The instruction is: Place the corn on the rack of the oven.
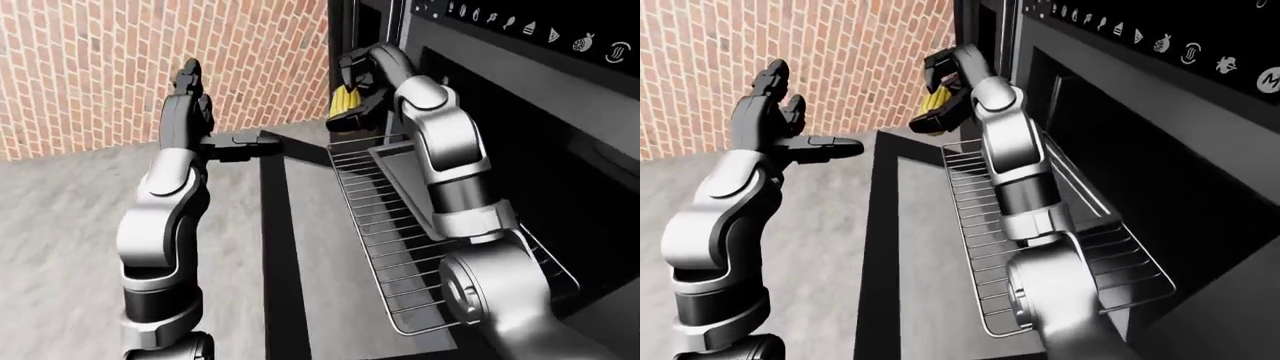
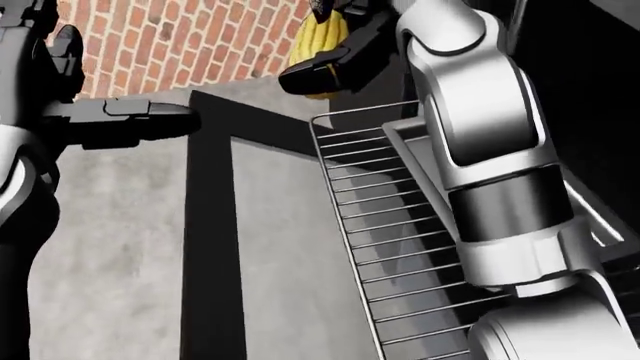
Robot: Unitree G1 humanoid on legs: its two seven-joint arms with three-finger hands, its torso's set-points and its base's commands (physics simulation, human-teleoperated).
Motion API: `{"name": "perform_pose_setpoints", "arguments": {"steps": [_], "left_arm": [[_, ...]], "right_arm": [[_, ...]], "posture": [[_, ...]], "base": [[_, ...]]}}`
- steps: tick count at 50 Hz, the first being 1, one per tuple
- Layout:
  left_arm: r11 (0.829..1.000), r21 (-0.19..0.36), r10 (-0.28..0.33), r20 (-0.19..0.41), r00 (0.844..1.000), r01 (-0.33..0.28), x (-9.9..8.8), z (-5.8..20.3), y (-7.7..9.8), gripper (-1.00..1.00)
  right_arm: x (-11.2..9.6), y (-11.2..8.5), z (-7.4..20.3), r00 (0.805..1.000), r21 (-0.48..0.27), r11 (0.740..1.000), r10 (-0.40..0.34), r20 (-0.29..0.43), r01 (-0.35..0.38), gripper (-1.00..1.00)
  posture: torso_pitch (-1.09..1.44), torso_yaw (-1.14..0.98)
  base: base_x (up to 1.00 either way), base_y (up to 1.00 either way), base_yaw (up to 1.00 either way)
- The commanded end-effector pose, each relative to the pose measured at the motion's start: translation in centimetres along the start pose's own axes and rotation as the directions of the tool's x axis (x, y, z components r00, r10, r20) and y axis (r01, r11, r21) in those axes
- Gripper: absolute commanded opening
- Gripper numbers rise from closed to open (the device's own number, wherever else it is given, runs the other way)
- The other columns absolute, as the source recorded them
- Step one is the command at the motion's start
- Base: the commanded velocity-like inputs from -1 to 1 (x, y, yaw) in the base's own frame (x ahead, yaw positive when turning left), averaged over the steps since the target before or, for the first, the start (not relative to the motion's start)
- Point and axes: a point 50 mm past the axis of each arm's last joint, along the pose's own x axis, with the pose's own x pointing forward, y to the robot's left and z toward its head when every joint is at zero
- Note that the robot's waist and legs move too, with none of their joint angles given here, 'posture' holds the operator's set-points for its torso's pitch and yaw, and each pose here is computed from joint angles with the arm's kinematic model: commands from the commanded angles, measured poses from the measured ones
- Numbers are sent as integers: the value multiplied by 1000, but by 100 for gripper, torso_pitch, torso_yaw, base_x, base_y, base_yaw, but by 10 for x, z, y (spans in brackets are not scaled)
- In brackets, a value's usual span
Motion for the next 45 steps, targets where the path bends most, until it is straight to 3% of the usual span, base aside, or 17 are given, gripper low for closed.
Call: {"name": "perform_pose_setpoints", "arguments": {"steps": [1,25,45], "left_arm": [[1000,-3,-22,114,993,22,-2,24,-5,100],[1000,-3,-24,114,993,25,-1,25,-7,100],[1000,-8,-20,113,993,21,-2,24,-4,100]], "right_arm": [[-8,-16,29,992,-14,998,-60,115,62,-100],[-10,-28,24,991,-26,995,-99,91,102,-100],[-13,-49,-4,986,-88,982,-167,-16,165,-100]], "posture": [[0,0],[0,0],[0,0]], "base": [[7,22,0],[1,3,0],[0,0,0]]}}
